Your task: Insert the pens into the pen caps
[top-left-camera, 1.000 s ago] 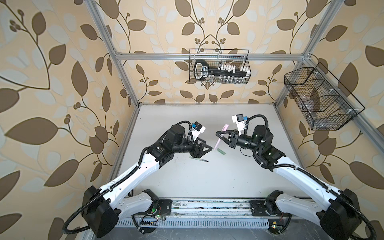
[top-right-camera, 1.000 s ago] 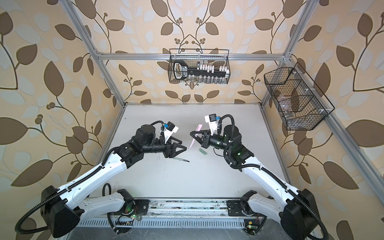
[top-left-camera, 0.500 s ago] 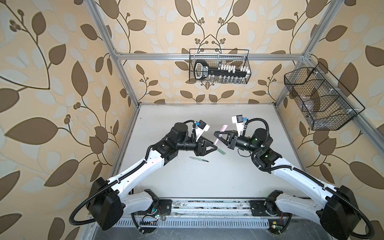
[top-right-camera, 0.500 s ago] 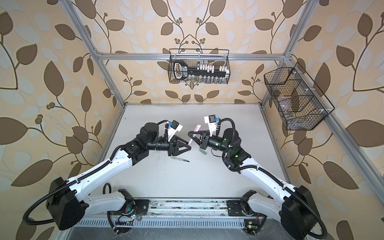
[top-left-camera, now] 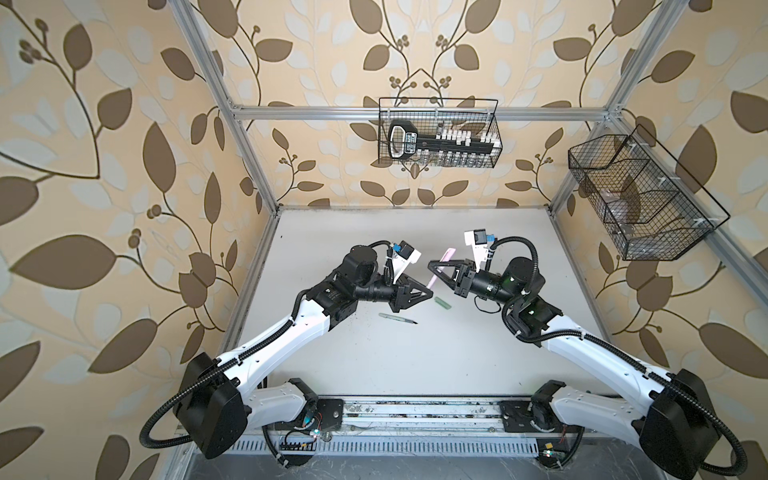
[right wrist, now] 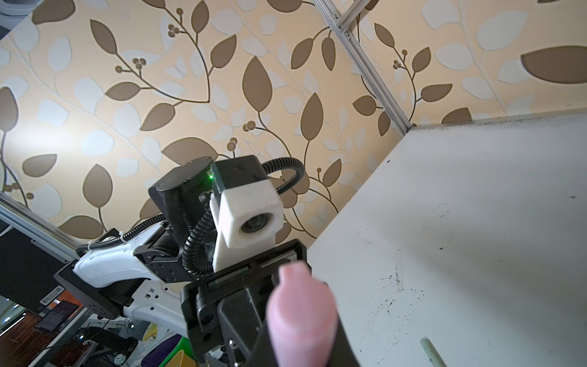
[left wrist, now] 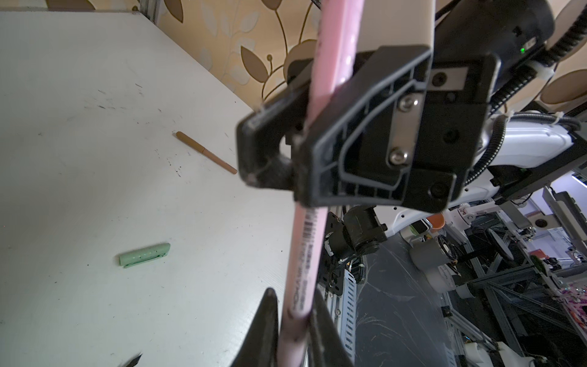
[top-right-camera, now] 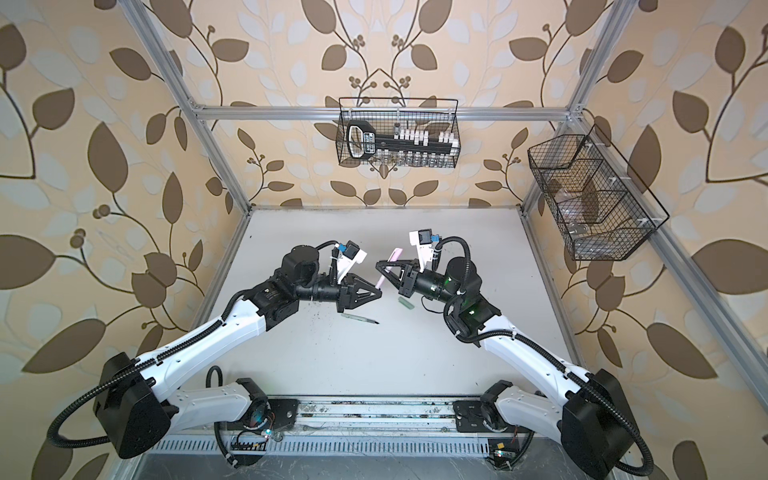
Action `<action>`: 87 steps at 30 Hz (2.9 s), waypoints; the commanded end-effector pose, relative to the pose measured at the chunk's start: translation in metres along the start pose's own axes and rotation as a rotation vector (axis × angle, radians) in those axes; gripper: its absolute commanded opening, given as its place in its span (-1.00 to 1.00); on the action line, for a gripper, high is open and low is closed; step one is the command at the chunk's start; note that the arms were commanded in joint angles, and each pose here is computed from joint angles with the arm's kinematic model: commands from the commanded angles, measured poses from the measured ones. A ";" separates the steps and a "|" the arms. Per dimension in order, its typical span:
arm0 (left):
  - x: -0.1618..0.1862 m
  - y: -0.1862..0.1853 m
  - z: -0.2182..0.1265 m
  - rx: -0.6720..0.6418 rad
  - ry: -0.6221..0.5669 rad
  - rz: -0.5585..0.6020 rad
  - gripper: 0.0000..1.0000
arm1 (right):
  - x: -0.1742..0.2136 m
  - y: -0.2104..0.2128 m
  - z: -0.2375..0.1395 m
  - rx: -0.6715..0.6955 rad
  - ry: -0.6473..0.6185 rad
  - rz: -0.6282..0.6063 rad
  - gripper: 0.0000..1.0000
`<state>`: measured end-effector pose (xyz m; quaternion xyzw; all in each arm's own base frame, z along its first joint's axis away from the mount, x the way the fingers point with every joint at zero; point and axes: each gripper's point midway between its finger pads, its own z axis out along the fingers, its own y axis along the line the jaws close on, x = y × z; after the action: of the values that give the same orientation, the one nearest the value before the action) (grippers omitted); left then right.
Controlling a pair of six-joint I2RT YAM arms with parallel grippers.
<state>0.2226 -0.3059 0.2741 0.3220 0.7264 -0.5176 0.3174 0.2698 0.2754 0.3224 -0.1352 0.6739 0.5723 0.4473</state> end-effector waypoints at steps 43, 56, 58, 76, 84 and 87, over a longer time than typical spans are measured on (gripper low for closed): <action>-0.003 -0.006 -0.002 0.005 0.048 0.141 -1.00 | -0.040 -0.014 -0.040 0.081 -0.017 -0.097 0.34; 0.001 -0.007 -0.003 0.011 0.053 0.137 -1.00 | -0.053 -0.014 -0.018 0.030 -0.011 -0.101 0.20; 0.002 -0.007 -0.003 0.010 0.055 0.134 -1.00 | -0.054 -0.014 -0.016 0.026 -0.009 -0.104 0.12; -0.039 0.006 -0.004 -0.112 -0.044 0.227 -1.00 | -0.020 -0.032 -0.008 0.093 0.103 -0.081 -1.00; -0.083 0.007 0.001 -0.120 -0.090 0.313 -1.00 | 0.010 -0.043 -0.006 0.096 0.132 -0.031 -1.00; -0.094 0.006 0.002 -0.102 -0.104 0.328 -1.00 | 0.017 -0.048 -0.006 0.106 0.146 -0.017 -1.00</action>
<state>0.2524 -0.3134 0.2554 0.3835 0.7543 -0.4310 0.3134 0.3162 0.2382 0.3343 -0.1268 0.6887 0.5077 0.5019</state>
